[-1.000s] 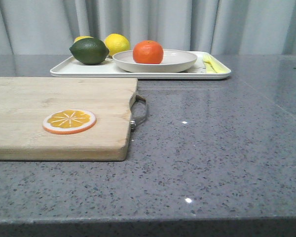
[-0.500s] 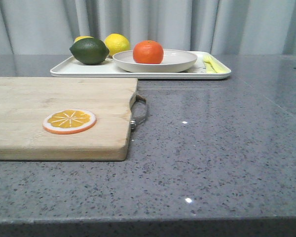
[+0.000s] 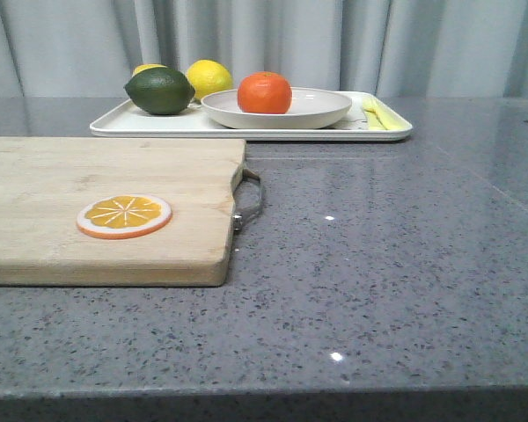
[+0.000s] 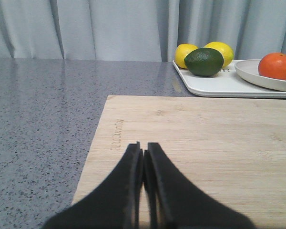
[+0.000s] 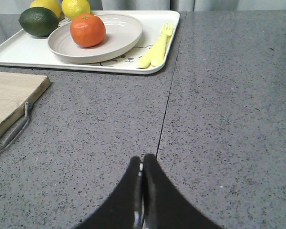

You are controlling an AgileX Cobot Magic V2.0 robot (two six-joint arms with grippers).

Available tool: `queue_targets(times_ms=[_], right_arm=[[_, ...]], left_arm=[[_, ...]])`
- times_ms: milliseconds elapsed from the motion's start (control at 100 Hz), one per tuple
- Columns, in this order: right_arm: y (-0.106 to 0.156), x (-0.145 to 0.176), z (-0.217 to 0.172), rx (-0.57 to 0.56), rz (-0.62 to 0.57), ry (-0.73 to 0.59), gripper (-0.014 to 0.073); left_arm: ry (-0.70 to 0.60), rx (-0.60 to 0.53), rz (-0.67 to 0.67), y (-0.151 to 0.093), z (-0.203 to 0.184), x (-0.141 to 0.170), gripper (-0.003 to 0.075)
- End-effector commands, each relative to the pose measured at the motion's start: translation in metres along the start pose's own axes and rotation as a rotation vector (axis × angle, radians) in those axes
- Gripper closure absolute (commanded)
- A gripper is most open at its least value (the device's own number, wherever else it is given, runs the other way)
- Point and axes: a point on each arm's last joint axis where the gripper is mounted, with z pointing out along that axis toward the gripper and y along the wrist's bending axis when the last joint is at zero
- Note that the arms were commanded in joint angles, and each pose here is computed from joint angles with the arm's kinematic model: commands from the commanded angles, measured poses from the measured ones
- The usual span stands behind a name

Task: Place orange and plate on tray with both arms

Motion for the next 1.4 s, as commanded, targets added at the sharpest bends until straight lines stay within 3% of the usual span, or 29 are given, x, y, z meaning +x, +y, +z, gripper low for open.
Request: queue_targets(times_ms=[0,420,1020,1390], right_arm=[[0.001,-0.015,-0.003,-0.001,-0.006,-0.099,0.0665],[0.0,-0.012,-0.006,0.004,-0.005,-0.118,0.0665],[-0.024,0.038,-0.02,0.204,-0.109,-0.362,0.0665],[-0.028,0.074,-0.019,0.21,-0.113,-0.449,0.0665]], left_arm=[[-0.08,0.004,0.001,0.0,-0.001,-0.001,0.0739],[-0.08,0.004,0.001,0.0,-0.001,-0.001,0.0739],[-0.08,0.004,0.001,0.0,-0.001,-0.001,0.0739],[-0.08,0.004,0.001,0.0,-0.001,-0.001,0.0739]])
